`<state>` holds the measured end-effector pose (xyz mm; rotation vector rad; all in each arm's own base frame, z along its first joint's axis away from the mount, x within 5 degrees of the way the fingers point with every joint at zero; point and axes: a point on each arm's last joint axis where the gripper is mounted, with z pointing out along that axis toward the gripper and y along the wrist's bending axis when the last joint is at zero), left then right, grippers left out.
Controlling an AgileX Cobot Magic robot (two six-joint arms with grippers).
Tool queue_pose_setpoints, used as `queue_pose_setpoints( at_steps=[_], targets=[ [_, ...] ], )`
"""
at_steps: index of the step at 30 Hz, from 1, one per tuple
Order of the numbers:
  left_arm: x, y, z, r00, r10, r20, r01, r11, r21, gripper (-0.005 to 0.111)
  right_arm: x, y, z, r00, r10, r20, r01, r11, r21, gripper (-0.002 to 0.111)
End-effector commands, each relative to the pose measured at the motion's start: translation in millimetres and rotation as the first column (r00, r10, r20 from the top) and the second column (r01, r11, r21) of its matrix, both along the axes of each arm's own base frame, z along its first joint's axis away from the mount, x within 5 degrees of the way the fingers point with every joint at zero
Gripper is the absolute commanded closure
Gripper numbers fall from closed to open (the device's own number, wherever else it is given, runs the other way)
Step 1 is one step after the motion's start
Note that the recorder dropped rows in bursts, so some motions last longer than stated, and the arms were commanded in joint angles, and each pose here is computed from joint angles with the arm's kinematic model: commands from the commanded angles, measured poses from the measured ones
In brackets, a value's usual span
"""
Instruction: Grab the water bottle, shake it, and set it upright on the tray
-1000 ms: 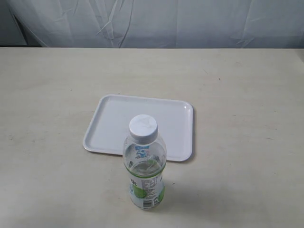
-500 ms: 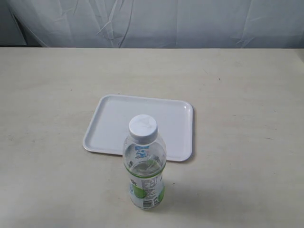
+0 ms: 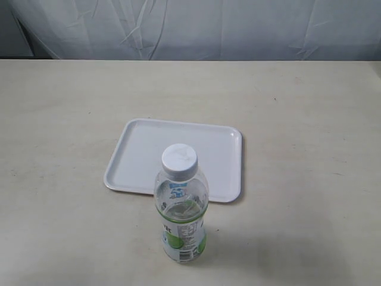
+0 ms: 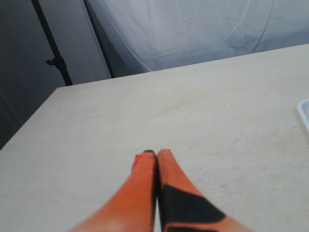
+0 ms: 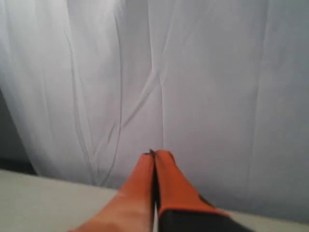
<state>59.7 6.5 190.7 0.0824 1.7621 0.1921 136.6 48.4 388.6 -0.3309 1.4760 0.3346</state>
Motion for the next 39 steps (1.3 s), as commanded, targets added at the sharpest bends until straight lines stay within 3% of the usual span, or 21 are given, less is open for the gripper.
queue_pose_setpoints(
  at_steps=[1,4,8,11,14,18,21,23,24,27,30,35,39],
  targets=[
    [0,0,1,1.000,0.001,0.015,-0.001,1.000,0.002,0.107,56,11,-38,0.973,-0.014,-0.229,0.008,1.000,-0.028,0.109],
    [0,0,1,1.000,0.001,0.015,-0.001,1.000,0.002,0.107,81,21,-69,0.914,0.043,-0.403,-0.032,0.999,0.035,0.109],
    [0,0,1,1.000,0.001,0.015,-0.001,1.000,0.002,0.107,100,27,-96,0.862,0.050,-0.504,-0.048,0.999,0.017,0.109],
    [0,0,1,1.000,0.001,0.015,-0.001,1.000,0.002,0.107,107,20,-101,0.864,-0.044,-0.501,0.038,0.999,-0.022,0.109],
    [0,0,1,1.000,0.001,0.015,-0.001,1.000,0.002,0.107,111,5,-97,0.884,-0.206,-0.419,0.160,0.977,-0.142,0.109],
    [0,0,1,1.000,0.001,0.015,-0.001,1.000,0.002,0.107,107,-19,-90,0.864,-0.438,-0.248,0.333,0.867,-0.372,0.109],
    [0,0,1,1.000,0.001,0.015,-0.001,1.000,0.002,0.107,103,-39,-91,0.741,-0.628,-0.238,0.454,0.730,-0.511,0.109],
    [0,0,1,1.000,-0.001,0.019,0.001,1.000,0.003,0.107,106,-43,-94,0.665,-0.678,-0.314,0.474,0.708,-0.524,0.109],
    [0,0,1,1.000,-0.001,0.020,0.001,1.000,0.003,0.107,106,-42,-96,0.642,-0.679,-0.357,0.468,0.715,-0.519,0.109],
    [0,0,1,1.000,-0.001,0.021,0.001,1.000,0.003,0.107,100,-30,-103,0.582,-0.573,-0.576,0.402,0.819,-0.409,0.109],
    [0,0,1,1.000,-0.001,0.021,0.001,1.000,0.003,0.107,91,-18,-107,0.584,-0.448,-0.677,0.278,0.894,-0.353,0.109],
    [0,0,1,1.000,-0.001,0.021,0.001,1.000,0.003,0.107,62,4,-100,0.724,-0.235,-0.648,0.082,0.963,-0.258,0.109],
    [0,0,1,1.000,-0.001,0.021,0.001,1.000,0.003,0.107,31,21,-106,0.750,-0.092,-0.655,-0.005,0.989,-0.145,0.109]
  ],
)
